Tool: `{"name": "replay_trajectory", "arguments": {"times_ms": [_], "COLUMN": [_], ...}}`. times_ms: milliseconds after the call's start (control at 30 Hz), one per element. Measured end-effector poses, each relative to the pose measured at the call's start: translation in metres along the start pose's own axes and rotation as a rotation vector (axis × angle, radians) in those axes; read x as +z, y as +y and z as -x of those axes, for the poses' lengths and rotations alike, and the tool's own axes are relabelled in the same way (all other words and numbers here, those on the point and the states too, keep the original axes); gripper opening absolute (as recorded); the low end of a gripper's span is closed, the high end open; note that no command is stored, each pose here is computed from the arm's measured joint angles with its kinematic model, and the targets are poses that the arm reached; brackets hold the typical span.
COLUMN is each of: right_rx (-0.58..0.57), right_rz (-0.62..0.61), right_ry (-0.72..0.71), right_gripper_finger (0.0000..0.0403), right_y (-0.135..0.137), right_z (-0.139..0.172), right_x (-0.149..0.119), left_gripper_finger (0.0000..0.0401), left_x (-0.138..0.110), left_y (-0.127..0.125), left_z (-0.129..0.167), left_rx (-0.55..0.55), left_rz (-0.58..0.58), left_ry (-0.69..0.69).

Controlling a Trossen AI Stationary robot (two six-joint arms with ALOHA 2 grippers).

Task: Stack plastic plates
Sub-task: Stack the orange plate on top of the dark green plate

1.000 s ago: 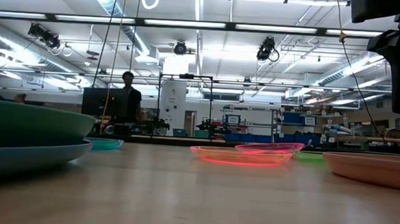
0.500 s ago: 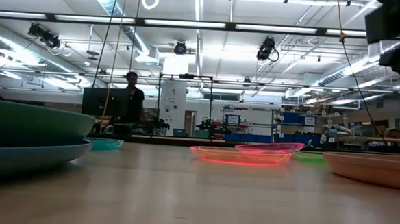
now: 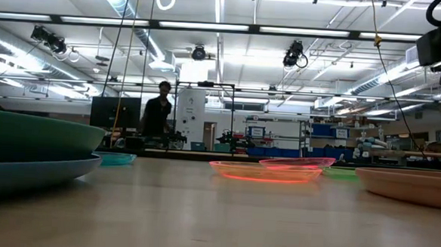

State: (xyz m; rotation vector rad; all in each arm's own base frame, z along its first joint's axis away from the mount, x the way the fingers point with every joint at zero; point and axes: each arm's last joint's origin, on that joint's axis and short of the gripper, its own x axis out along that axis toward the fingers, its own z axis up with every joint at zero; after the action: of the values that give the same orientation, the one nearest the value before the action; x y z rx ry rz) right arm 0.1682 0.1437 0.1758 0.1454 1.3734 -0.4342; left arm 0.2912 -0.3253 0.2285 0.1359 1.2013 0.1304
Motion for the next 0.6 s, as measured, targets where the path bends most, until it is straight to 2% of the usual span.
{"name": "replay_trajectory", "arguments": {"times_ms": [267, 600], "right_rx": [0.098, 0.092], "right_rz": [-0.154, -0.238], "right_ry": [0.001, 0.089], "right_gripper_finger": [0.0199, 0.0194], "right_y": [-0.034, -0.058], "right_z": [-0.011, -0.032], "right_x": [-0.011, -0.001], "left_gripper_finger": [0.0169, 0.0169], "left_x": [0.002, 0.006], "left_y": [0.002, 0.003], "left_z": [-0.001, 0.003], "left_rx": [0.001, -0.009], "left_rz": [-0.009, -0.051], "left_ry": [0.0, -0.005]}}
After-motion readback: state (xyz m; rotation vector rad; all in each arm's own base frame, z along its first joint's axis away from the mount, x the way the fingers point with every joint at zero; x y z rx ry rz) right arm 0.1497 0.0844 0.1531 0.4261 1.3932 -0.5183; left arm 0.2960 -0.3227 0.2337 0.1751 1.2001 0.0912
